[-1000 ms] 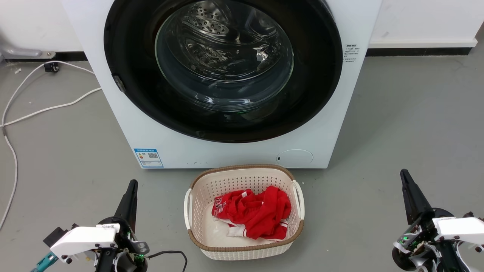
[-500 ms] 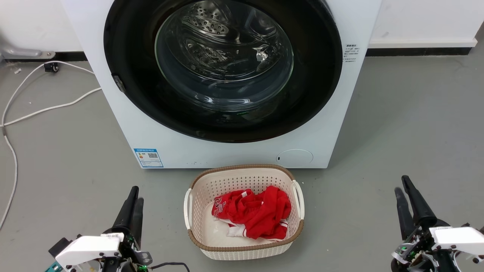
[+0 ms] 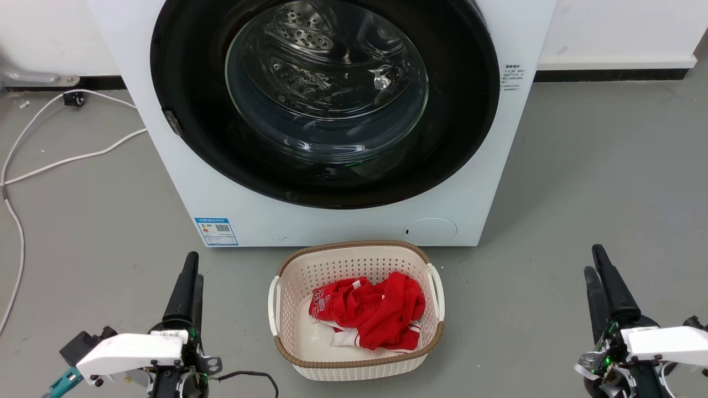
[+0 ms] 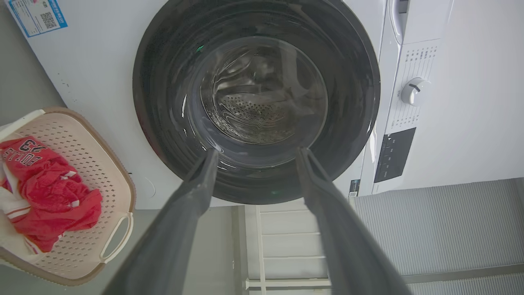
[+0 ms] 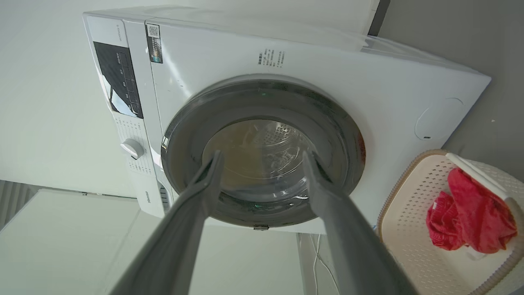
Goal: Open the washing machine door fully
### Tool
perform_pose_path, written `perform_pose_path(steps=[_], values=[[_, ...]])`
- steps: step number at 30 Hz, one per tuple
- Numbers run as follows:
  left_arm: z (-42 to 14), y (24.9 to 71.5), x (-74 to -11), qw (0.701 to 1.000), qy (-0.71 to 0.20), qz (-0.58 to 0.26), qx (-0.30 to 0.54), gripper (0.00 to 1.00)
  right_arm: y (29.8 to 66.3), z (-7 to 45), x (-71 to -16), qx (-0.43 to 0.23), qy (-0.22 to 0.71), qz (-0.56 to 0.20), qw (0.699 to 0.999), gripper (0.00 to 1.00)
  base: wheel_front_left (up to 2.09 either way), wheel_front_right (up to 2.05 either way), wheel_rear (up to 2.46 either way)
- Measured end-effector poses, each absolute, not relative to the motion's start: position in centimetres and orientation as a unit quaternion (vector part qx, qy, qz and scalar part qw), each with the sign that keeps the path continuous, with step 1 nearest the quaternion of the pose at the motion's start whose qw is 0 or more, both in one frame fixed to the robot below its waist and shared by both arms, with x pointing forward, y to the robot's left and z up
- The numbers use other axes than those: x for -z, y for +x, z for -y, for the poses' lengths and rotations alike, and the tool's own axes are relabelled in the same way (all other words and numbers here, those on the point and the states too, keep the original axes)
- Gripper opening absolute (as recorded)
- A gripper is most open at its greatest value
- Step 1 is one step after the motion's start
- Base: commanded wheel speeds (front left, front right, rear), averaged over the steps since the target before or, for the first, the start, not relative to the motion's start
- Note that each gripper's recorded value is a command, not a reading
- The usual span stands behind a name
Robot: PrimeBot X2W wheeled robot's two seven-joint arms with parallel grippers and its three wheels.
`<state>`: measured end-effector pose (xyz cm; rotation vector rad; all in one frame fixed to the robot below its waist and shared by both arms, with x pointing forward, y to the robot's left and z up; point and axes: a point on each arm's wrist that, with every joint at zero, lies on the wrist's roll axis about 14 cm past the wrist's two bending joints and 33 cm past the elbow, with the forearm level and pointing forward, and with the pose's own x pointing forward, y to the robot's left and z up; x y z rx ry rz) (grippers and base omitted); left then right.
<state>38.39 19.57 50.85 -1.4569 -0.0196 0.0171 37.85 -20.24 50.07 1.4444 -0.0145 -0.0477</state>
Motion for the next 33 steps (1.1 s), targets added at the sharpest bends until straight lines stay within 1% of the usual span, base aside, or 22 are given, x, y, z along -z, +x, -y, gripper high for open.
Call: perform_pose_path(steps=[9,10,16,24,33], values=[[-19.3,38.7,-53.1,0.807,-0.589,0.036,0.011,1.0,38.0,20.3,-52.0,0.008,0.572,0.03,0.82,1.0,0.0,0.0,0.0],[-19.2,38.7,-53.4,0.827,-0.56,0.041,0.015,1.0,37.9,20.4,-52.4,0.006,0.541,0.037,0.84,1.0,0.0,0.0,0.0],[-18.9,38.8,-54.2,0.859,-0.509,0.051,0.02,1.0,37.7,20.0,-53.4,-0.003,0.463,0.048,0.885,1.0,0.0,0.0,0.0],[-18.5,38.8,-54.6,0.899,-0.433,0.058,0.026,1.0,37.5,19.5,-53.9,-0.012,0.372,0.055,0.926,1.0,0.0,0.0,0.0],[-18.1,38.8,-54.7,0.93,-0.36,0.063,0.028,1.0,37.2,19.4,-54.1,-0.012,0.301,0.06,0.952,1.0,0.0,0.0,0.0]])
